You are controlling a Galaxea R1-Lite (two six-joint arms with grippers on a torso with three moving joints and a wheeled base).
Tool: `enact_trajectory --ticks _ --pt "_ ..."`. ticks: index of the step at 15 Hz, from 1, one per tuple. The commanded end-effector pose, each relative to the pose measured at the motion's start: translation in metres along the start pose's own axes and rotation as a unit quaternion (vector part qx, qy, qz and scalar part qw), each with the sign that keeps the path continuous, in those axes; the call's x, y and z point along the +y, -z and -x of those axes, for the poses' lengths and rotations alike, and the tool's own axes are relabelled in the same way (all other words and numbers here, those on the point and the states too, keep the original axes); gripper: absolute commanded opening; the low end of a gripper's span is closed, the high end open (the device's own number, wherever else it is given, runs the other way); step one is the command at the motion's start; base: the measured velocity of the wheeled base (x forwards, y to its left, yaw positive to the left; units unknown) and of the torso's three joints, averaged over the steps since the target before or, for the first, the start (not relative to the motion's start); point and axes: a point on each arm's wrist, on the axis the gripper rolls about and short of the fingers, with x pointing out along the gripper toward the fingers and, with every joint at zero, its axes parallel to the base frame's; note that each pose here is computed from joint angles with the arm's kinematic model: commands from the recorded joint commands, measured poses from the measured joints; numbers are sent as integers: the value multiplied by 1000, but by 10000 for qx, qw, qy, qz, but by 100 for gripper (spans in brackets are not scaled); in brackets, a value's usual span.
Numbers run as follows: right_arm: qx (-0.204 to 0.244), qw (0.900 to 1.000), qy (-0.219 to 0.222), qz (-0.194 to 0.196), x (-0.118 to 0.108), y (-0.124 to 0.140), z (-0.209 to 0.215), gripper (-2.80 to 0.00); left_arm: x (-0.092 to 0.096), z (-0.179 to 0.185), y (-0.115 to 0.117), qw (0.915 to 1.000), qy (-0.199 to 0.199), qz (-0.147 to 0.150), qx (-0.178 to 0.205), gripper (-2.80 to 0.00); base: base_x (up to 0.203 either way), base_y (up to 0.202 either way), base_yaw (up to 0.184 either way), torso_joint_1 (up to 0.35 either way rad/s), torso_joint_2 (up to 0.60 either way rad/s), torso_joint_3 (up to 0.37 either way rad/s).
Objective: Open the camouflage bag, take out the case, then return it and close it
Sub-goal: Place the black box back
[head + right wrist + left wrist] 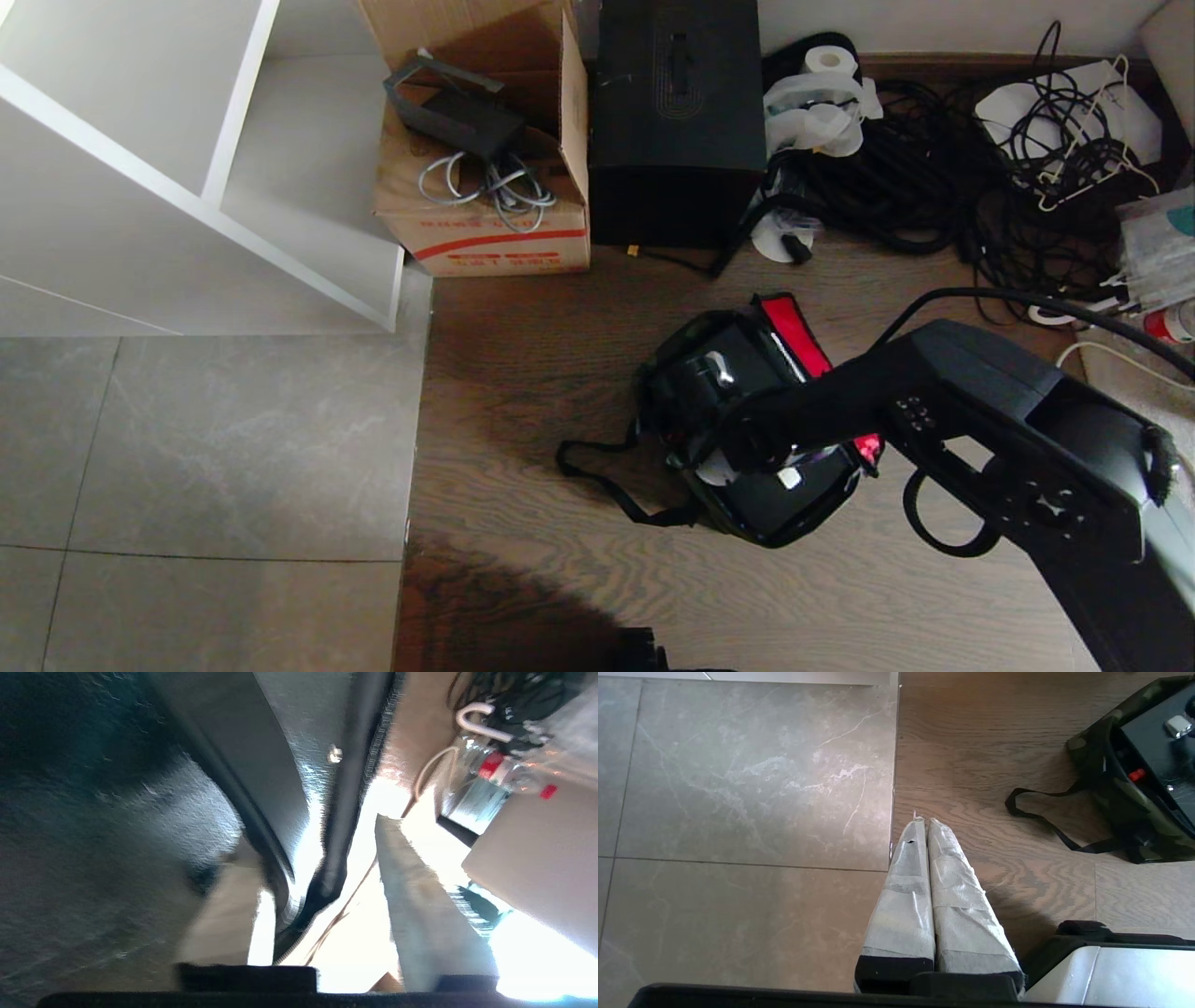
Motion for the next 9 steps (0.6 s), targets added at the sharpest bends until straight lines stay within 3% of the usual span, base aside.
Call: enact_trajectory --ticks 1,6,8,9 --pt "53 9998 -45 198 1 10 4 0 0 0 0 10000 0 3 -2 -280 0 0 0 0 0 0" --pt "-422 9954 -801 301 -33 21 67 0 0 0 0 10000 0 3 1 -280 0 0 0 0 0 0" --pt "-589 9935 -964 159 -52 20 82 0 0 0 0 10000 0 3 2 -280 0 0 0 0 0 0" --pt "-614 9929 -1007 125 -60 21 85 -280 0 0 0 10000 0 0 0 -280 0 0 0 0 0 0"
